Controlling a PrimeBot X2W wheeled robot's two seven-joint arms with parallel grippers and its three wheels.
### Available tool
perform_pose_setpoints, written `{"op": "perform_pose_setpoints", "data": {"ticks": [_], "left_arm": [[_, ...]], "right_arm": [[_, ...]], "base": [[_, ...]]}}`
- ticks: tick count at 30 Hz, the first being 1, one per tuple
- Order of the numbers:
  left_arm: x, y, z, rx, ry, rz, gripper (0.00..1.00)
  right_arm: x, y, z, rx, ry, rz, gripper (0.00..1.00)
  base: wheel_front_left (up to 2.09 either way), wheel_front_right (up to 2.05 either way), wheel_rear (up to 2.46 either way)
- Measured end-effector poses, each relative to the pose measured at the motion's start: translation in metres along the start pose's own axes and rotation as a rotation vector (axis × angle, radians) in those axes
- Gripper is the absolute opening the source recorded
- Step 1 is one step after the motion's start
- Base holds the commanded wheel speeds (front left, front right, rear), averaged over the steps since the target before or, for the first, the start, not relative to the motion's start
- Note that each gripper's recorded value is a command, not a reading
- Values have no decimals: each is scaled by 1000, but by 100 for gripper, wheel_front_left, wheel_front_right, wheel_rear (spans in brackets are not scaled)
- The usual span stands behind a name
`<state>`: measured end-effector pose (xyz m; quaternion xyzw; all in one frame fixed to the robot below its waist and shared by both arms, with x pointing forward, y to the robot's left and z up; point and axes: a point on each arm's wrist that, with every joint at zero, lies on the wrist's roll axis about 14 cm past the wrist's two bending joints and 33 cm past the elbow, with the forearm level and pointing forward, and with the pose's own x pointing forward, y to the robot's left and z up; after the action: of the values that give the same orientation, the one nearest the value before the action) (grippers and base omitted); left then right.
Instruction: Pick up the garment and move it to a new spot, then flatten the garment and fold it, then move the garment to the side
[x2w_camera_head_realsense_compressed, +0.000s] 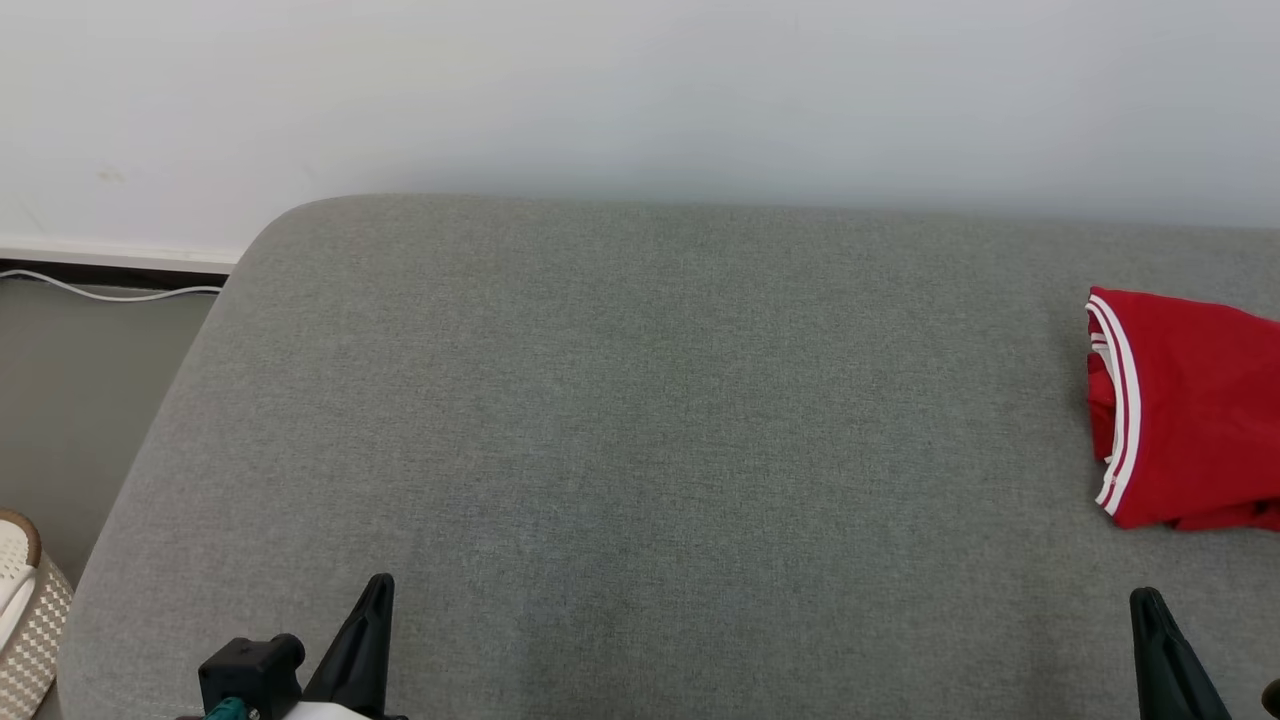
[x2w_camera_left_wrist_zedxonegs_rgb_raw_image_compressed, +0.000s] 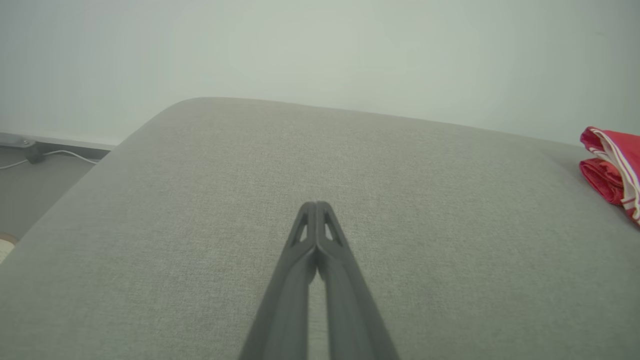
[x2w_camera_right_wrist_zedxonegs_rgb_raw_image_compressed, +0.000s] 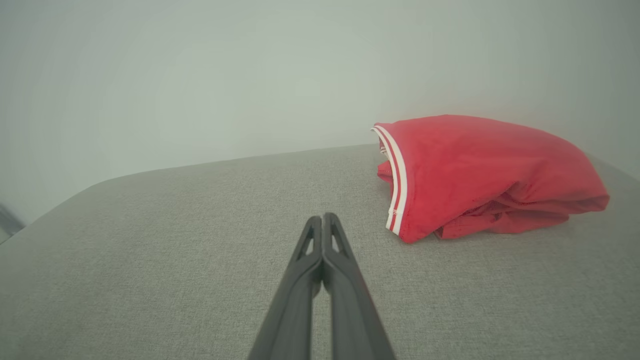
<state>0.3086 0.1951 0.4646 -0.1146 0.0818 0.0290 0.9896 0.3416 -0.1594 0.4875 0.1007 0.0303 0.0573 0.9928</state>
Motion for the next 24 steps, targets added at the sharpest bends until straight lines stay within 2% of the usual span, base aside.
{"op": "perform_pose_setpoints", "data": {"ticks": [24], "left_arm": [[13, 3, -8, -257, 68, 20, 0]], "right_arm": [[4, -9, -7, 287, 10, -45, 0]], "base": [[0, 0, 0]]}}
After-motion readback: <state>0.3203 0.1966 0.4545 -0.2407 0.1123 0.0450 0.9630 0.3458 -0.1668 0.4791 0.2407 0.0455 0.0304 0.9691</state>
